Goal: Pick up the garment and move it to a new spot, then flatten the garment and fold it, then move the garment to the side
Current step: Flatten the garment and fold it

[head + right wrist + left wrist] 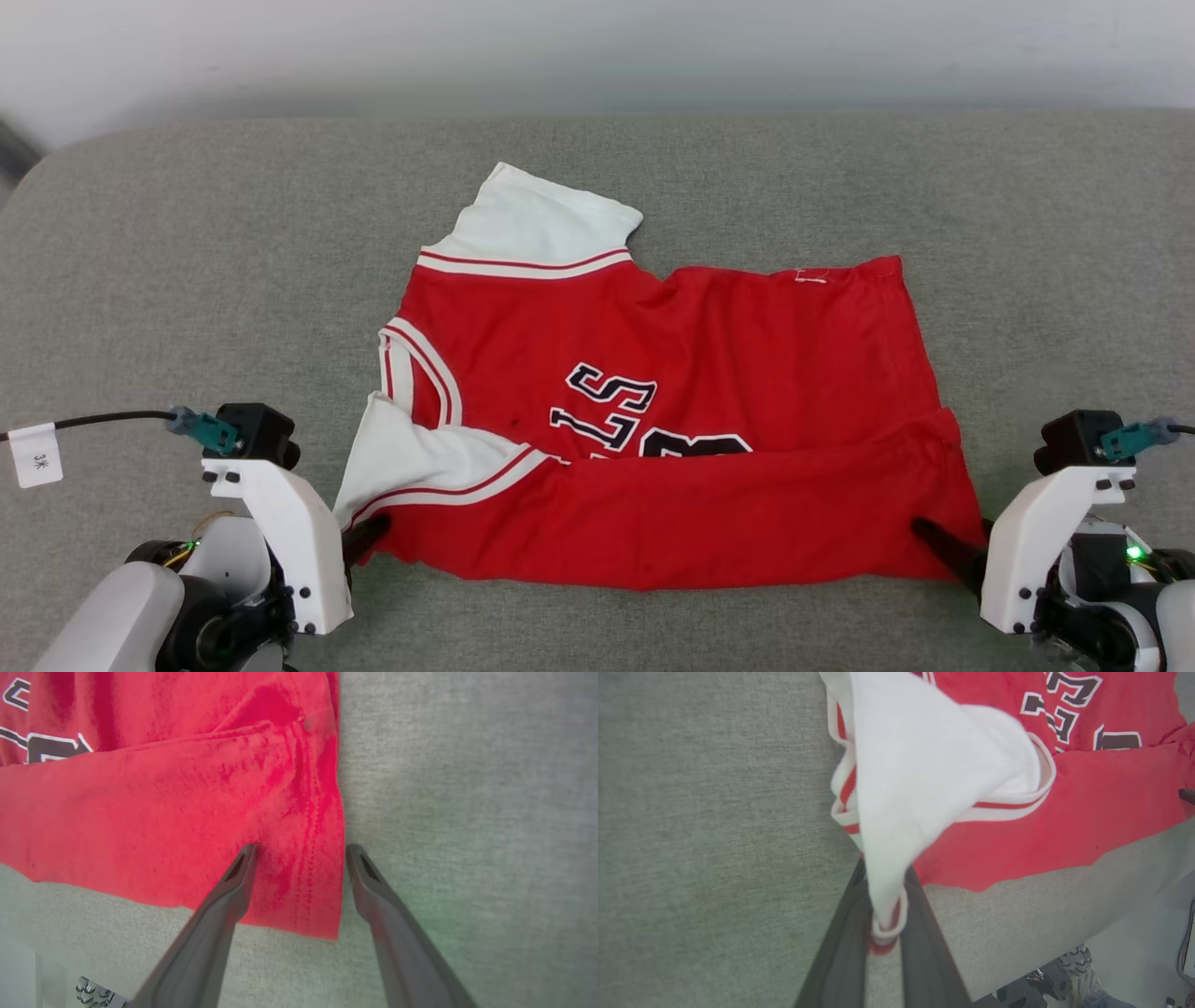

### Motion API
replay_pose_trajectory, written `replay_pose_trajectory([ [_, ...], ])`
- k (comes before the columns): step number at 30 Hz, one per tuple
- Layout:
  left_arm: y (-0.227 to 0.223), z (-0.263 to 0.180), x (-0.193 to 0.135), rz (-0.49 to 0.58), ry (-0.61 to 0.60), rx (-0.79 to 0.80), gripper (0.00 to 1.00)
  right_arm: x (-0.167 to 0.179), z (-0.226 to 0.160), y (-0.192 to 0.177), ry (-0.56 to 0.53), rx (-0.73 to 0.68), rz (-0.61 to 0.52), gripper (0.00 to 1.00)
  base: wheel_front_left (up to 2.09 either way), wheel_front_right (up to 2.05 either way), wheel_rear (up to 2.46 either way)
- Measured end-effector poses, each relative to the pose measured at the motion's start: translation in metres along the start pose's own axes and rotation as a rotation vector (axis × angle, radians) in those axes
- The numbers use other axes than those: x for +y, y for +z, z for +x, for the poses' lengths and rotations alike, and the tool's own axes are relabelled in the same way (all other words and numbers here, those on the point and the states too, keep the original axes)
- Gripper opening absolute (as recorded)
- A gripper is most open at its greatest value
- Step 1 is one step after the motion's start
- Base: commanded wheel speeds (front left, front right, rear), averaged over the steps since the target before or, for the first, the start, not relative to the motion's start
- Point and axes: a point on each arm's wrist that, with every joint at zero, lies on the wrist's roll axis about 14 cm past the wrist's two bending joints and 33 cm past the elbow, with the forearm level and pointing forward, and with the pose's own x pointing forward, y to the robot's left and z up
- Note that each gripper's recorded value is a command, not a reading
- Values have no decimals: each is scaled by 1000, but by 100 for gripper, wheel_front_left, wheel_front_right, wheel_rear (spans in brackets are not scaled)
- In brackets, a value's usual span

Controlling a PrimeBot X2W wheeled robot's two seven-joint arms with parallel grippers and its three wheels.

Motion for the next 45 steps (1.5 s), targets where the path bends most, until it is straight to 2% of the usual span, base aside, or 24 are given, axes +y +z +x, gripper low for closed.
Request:
replay_pose_trajectory([
  [6,-1,-1,3,11,15,14,0,11,24,-8,39,101,14,100,0,0,0],
  [7,-2,-1,3,11,16,18,0,12,27,-10,45,117,19,51,0,0,0],
  [9,-3,-2,4,9,21,24,0,14,30,-11,60,129,35,0,0,0,0],
  [18,-6,-7,1,12,17,36,0,20,28,-6,91,99,31,0,0,0,0],
  [28,-8,-29,-10,26,11,-7,0,33,1,3,129,12,-22,0,0,0,0],
  [37,-28,-61,-20,42,21,-47,0,37,-36,-7,144,-47,-42,0,0,0,0],
  [43,-52,-64,-21,3,22,-6,0,22,-41,-28,110,-16,9,0,0,0,0],
  [44,-54,-62,-21,1,18,-4,5,19,-39,-32,101,-5,17,20,0,0,0],
  [45,-55,-60,-21,-8,18,-2,53,18,-38,-37,94,4,21,100,0,0,0],
])
